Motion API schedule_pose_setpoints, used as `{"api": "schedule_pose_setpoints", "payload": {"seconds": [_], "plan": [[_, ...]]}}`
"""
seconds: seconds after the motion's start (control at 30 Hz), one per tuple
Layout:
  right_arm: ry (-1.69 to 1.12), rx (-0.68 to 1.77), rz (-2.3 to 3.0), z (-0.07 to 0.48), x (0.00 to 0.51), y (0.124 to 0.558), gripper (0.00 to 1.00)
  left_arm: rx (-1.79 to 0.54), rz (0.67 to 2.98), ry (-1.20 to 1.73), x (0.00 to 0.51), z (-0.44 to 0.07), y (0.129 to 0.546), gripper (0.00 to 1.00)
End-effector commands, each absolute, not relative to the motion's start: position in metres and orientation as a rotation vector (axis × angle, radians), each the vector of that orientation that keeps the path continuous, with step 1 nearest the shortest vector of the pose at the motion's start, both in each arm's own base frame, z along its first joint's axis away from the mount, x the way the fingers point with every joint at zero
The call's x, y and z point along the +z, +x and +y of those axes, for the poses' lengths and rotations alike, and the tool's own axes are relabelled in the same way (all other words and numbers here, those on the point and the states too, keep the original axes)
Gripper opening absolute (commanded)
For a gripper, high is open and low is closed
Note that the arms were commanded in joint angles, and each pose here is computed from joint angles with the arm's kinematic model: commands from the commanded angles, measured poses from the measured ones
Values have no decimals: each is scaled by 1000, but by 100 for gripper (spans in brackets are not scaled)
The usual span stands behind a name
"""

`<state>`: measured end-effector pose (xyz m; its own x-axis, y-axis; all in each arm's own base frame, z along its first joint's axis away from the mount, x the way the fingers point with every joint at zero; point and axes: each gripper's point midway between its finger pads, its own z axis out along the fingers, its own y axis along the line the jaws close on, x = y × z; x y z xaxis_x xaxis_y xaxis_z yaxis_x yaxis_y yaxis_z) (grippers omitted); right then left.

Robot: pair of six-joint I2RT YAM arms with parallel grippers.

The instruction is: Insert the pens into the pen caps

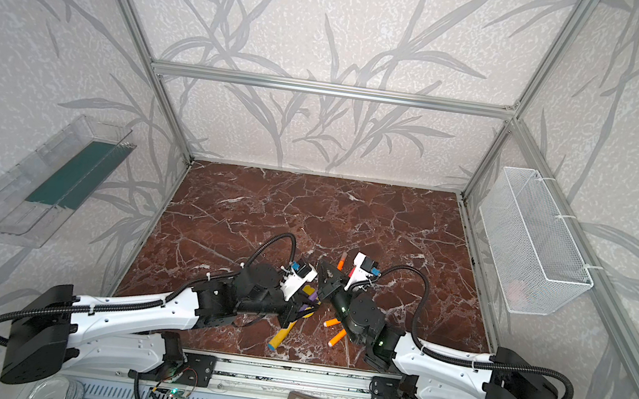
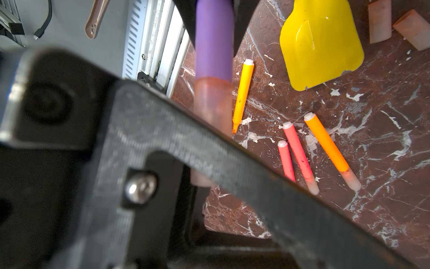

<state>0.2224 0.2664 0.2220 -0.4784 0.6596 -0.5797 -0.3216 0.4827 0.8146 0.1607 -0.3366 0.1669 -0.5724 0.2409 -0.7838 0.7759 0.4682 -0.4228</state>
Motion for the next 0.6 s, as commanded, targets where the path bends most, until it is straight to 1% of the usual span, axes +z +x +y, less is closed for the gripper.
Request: {"api": "schedule_pose_setpoints", "payload": {"seconds": [0.0, 0.13, 0.23, 0.3, 0.57], "plan": [[15, 1166, 1989, 290, 164, 174, 3, -1013, 1735, 480, 260, -328, 226, 0], [28, 1119, 1987, 279, 167, 176, 12, -991, 1703, 570, 255, -340, 201, 0], [27, 1096, 1984, 273, 168, 176, 15, -962, 1673, 613, 249, -347, 184, 0], [18, 1086, 1980, 271, 170, 176, 17, -960, 1670, 625, 245, -351, 179, 0], [-1, 1070, 1983, 270, 170, 176, 33, -988, 1658, 648, 235, -362, 170, 0]]}}
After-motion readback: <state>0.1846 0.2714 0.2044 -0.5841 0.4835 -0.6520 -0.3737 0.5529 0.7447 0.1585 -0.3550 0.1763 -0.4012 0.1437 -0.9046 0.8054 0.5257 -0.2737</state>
